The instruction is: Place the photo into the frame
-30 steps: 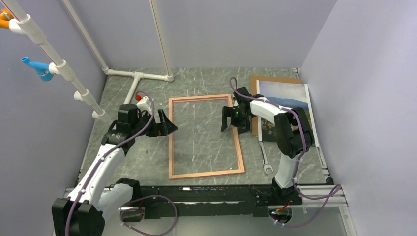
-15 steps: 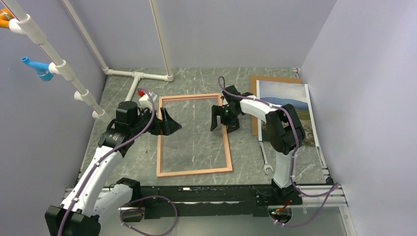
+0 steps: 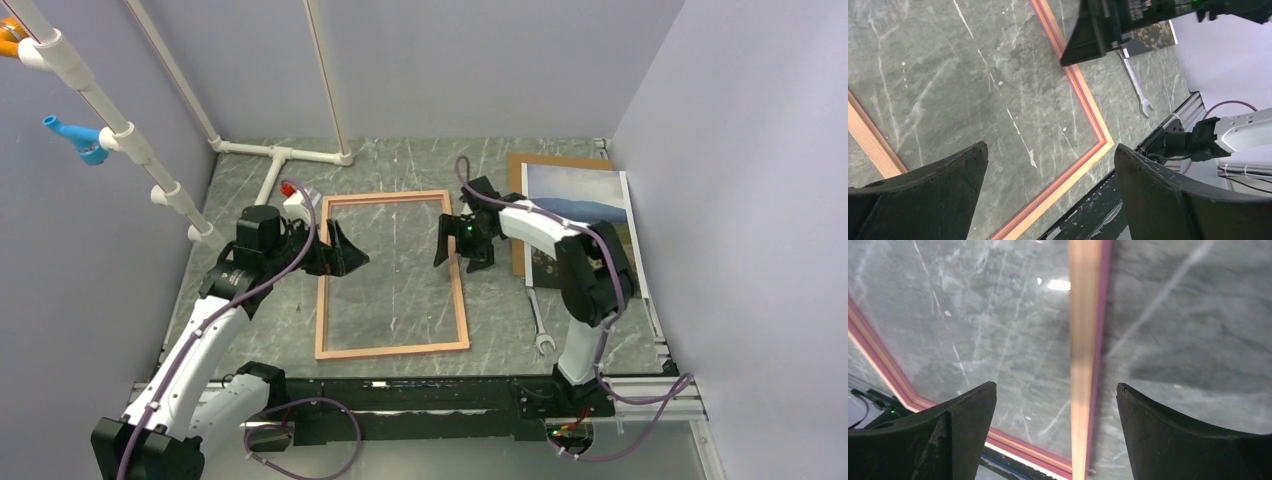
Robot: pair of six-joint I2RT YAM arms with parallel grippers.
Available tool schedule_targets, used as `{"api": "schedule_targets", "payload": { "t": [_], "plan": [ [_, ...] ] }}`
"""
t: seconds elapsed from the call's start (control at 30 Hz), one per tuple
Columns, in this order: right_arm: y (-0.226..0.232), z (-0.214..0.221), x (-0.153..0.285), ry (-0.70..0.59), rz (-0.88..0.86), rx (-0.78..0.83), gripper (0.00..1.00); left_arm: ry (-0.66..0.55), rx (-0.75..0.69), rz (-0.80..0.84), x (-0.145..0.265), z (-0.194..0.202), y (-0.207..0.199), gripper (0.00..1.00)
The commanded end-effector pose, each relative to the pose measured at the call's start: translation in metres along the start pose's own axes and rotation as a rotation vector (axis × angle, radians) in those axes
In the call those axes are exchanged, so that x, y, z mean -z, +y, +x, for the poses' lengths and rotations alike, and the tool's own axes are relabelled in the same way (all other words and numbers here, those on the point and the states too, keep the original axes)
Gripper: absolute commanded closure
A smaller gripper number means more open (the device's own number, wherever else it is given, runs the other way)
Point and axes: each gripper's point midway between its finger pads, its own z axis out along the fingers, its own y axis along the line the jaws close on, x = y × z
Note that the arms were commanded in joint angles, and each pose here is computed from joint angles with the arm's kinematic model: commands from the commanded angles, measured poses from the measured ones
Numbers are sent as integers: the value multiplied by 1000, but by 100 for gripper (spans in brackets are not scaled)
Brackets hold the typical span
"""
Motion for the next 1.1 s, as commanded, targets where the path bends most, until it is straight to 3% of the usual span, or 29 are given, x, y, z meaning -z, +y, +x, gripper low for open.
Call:
{"api": "schedule_targets", "payload": {
  "t": [0.0, 0.33, 0.53, 0.77, 1.07],
  "plan": [
    [-5, -22, 42, -158, -76, -81, 8, -34, -59, 28, 2, -17, -10, 1],
    [-67, -20, 112, -376, -197, -351, 10, -13, -50, 54, -11, -14, -8, 1],
    [-116, -7, 145, -511, -287, -590, 12, 7, -49, 89, -18, -11, -10, 1],
    [-160, 20, 145, -582, -378, -843, 15, 32, -67, 120, -24, -7, -11, 0],
    [-192, 34, 130, -646, -358, -987, 20, 7, -62, 165, -26, -13, -18, 1]
  ]
}}
